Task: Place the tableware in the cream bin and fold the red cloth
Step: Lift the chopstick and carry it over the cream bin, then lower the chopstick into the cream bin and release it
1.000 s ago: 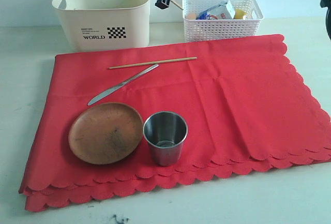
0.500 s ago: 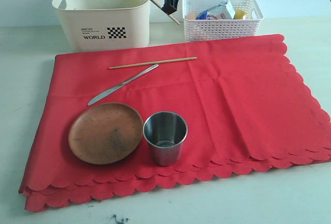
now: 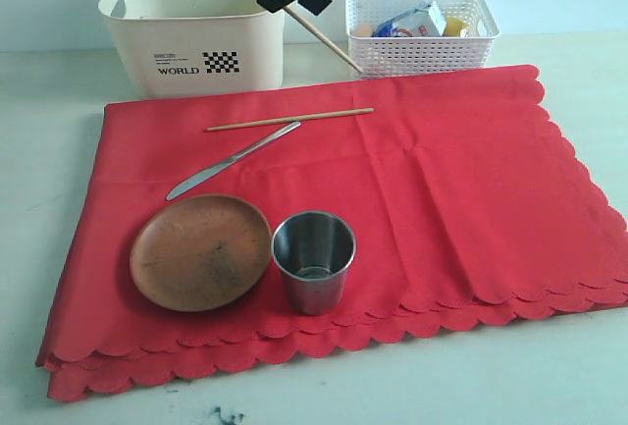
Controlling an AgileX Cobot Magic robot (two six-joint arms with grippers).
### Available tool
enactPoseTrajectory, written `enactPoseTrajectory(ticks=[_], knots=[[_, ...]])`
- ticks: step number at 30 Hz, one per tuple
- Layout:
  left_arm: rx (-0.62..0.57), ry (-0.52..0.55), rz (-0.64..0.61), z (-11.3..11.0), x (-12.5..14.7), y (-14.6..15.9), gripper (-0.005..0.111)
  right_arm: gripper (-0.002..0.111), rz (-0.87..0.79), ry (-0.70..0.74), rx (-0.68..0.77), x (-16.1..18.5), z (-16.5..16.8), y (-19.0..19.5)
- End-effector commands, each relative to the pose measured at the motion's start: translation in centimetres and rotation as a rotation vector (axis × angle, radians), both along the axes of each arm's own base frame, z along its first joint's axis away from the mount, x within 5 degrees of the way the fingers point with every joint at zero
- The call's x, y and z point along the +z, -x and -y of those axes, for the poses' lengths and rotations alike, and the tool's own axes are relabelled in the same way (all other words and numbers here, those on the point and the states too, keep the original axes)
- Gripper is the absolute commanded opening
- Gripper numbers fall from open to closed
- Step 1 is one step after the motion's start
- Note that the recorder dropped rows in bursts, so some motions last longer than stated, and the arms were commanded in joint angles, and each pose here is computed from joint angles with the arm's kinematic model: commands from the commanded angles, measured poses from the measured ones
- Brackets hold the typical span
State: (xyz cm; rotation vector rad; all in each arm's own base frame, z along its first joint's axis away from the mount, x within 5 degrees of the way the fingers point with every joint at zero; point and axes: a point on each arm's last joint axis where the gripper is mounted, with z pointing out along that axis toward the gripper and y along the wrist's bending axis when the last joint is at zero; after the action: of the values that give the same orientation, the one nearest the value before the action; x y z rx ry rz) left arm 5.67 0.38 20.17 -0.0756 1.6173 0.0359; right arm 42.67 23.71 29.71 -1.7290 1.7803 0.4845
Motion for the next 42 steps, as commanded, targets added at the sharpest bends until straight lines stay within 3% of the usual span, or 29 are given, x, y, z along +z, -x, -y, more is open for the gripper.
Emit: enactPoseTrajectory(ticks=[1, 8, 10, 15, 20, 23, 34, 42], knots=[[-0.007, -0.005, 0.007, 0.0, 0.0, 0.0, 0.002, 0.0, -0.035, -0.001, -0.05, 0.9, -0.1, 0.6], [-0.007, -0.005, 0.007, 0.0, 0.0, 0.0, 0.002, 0.0, -0.08, 0.034, 0.115, -0.1, -6.4, 5.8], [-0.007, -0.005, 0.007, 0.0, 0.0, 0.0, 0.002, 0.0, 0.006, -0.021, 0.096, 0.2, -8.4, 6.1], [-0.007, -0.005, 0.007, 0.0, 0.0, 0.0, 0.002, 0.0, 0.445, -0.234, -0.105, -1.4, -11.7, 1.8], [-0.007, -0.005, 0.007, 0.0, 0.0, 0.0, 0.002, 0.0, 0.611, -0.335, -0.315, -3.9, -12.1, -1.4], [-0.007, -0.005, 0.007, 0.0, 0.0, 0.0, 0.002, 0.0, 0.625, -0.378, -0.377, -4.6, -12.5, -2.1], [-0.007, -0.005, 0.007, 0.0, 0.0, 0.0, 0.002, 0.0, 0.726, -0.476, -0.429, -1.9, -13.2, -2.5], [-0.007, -0.005, 0.007, 0.0, 0.0, 0.0, 0.002, 0.0, 0.769, -0.469, -0.542, -5.9, -13.1, -4.0]])
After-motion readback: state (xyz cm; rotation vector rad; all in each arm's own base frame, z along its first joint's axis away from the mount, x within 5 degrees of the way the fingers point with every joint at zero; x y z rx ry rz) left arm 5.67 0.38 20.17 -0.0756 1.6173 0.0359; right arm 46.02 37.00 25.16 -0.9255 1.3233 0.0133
